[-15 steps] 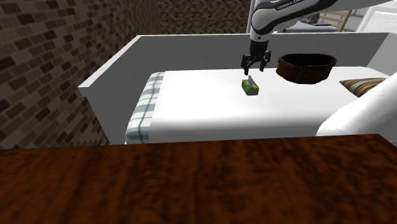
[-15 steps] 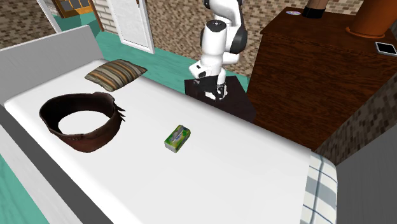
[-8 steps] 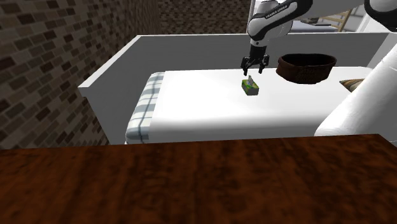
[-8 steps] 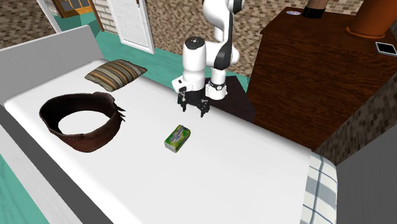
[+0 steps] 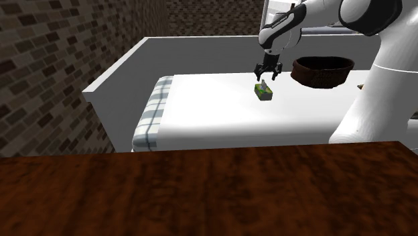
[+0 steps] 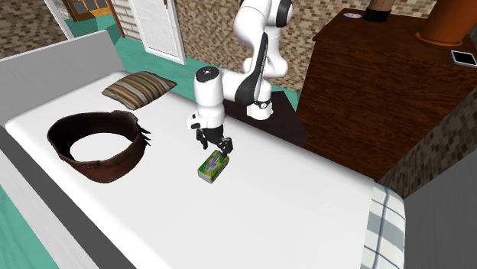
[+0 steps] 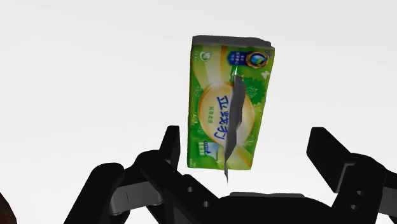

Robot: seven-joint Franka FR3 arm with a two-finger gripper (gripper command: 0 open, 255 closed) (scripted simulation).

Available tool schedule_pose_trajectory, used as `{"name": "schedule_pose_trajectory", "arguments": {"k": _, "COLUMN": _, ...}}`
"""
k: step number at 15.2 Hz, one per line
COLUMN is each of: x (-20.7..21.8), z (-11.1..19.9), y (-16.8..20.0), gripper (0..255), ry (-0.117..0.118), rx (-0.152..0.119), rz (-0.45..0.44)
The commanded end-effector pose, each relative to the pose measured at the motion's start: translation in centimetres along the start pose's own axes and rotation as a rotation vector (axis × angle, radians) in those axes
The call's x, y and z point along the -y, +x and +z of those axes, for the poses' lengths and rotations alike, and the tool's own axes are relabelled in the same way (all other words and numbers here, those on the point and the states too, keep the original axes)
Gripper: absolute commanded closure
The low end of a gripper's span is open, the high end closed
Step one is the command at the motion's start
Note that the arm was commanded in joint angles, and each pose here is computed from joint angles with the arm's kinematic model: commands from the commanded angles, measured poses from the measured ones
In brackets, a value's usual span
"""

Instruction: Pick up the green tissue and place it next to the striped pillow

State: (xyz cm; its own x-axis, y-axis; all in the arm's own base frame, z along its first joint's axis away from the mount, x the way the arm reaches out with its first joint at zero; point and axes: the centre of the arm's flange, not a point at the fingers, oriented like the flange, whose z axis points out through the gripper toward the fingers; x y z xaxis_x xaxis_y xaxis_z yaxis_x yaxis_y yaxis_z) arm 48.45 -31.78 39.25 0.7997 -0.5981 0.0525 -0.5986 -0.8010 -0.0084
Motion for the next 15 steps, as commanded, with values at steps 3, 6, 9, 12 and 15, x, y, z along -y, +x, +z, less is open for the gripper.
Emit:
{"name": "schedule_pose_trajectory", "arguments": {"k": 3, "x": -0.1, "z": 2.1, "y": 0.4, "gripper": 0, "ry": 0.002, "rx": -0.001, "rz": 0.005}}
{"name": "schedule_pose_trajectory", "arguments": {"k": 6, "x": -0.1, "z": 4.0, "y": 0.4, "gripper": 0, "ry": 0.002, "rx": -0.001, "rz": 0.005}}
{"name": "schedule_pose_trajectory", "arguments": {"k": 9, "x": -0.1, "z": 4.0, "y": 0.4, "gripper": 0, "ry": 0.002, "rx": -0.001, "rz": 0.005}}
{"name": "schedule_pose_trajectory", "arguments": {"k": 12, "x": -0.1, "z": 4.0, "y": 0.4, "gripper": 0, "ry": 0.002, "rx": -0.001, "rz": 0.005}}
{"name": "schedule_pose_trajectory", "arguments": {"k": 15, "x": -0.1, "z": 4.0, "y": 0.4, "gripper": 255, "ry": 0.002, "rx": -0.001, "rz": 0.005}}
